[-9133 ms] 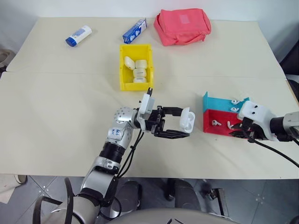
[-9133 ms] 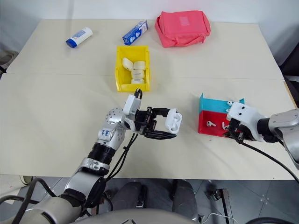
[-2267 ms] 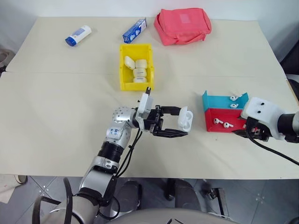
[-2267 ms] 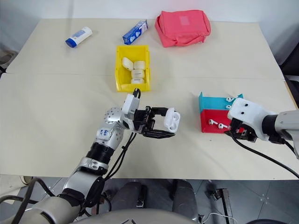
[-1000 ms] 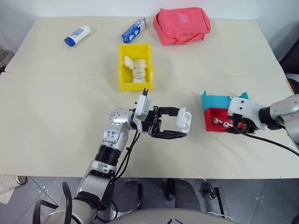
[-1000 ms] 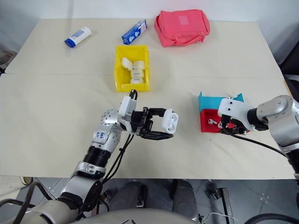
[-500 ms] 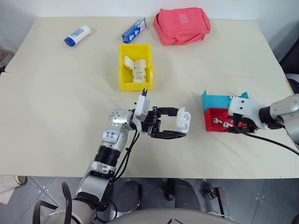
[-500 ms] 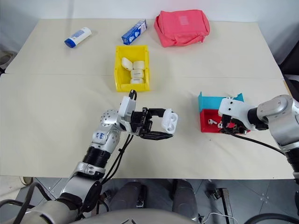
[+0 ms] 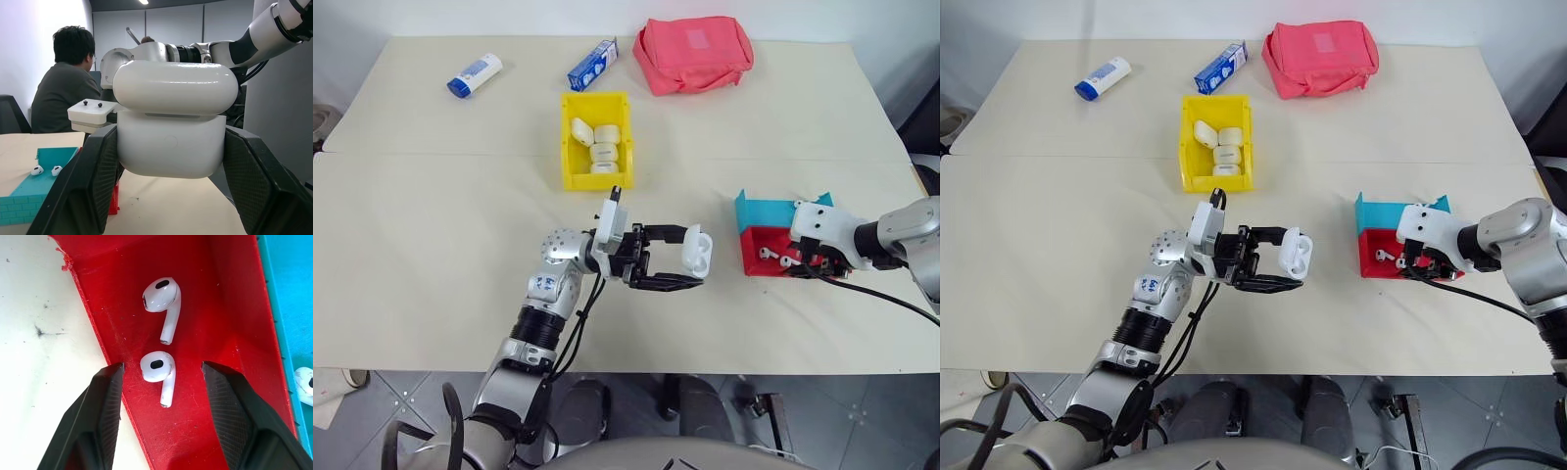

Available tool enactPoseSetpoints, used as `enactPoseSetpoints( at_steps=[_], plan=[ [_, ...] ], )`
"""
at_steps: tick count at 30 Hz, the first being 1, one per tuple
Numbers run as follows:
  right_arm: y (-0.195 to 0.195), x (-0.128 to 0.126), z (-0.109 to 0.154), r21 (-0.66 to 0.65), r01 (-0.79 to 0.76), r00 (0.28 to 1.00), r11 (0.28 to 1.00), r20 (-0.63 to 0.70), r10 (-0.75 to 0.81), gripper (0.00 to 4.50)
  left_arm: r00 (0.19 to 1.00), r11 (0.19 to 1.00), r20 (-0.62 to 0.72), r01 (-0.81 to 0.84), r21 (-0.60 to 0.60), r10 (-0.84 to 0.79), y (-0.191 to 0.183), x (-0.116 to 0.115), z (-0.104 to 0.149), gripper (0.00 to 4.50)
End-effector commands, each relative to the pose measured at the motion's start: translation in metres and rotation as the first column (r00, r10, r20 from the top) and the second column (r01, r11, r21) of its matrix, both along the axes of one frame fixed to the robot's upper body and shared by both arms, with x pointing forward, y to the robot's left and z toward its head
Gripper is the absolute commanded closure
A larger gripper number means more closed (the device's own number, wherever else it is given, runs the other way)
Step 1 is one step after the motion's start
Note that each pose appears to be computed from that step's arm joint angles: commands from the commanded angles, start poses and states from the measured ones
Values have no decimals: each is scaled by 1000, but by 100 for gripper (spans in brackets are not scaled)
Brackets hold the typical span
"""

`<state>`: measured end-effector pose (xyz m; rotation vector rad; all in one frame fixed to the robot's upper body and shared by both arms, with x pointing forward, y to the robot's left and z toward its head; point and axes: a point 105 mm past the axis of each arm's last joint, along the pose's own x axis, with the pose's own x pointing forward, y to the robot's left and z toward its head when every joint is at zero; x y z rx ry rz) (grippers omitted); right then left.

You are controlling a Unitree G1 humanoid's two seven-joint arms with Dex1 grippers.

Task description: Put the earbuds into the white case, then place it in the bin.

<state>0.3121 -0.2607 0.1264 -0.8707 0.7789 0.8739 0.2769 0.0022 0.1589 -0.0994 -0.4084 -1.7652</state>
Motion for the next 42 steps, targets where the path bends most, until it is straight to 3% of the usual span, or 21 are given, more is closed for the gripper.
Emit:
enactPoseSetpoints(
  at_steps=[1, 5, 10, 19, 22, 24, 26, 36, 42],
  plan=[
    [0, 3, 5, 10, 6, 1000, 1000, 25, -7, 283, 1000, 1000, 29, 7, -27, -6, 0, -3, 8, 170],
    [0, 3, 6, 15, 11, 1000, 1000, 29, -12, 399, 1000, 1000, 29, 7, -27, -6, -1, -2, 8, 170],
    [-2, 1, 10, 24, 32, 998, 999, 46, -33, 399, 1000, 1000, 27, 9, -26, -9, -1, -1, 8, 170],
    [5, -14, 55, 131, 63, 973, 989, 213, -90, 399, 998, 998, 18, 67, -10, -66, -6, -1, 4, 170],
    [28, -25, 93, 243, -33, 897, 969, 435, -78, 399, 994, 994, 10, 110, -11, -110, -8, 0, 4, 170],
    [41, -36, 111, 422, -72, 863, 904, 481, -156, 399, 991, 991, 7, 136, -6, -136, -9, 0, 3, 170],
    [58, -51, 120, 518, -169, 855, 838, 501, -137, 399, 988, 988, 3, 153, -8, -153, -10, 2, 3, 170],
    [103, -77, 122, 720, -338, 868, 606, 487, -94, 399, 986, 986, 0, 164, -41, -164, -14, 13, 13, 170],
    [115, -72, 122, 797, -351, 883, 492, 456, -109, 399, 987, 985, -1, 159, -72, -160, -16, 14, 21, 170]
  ],
)
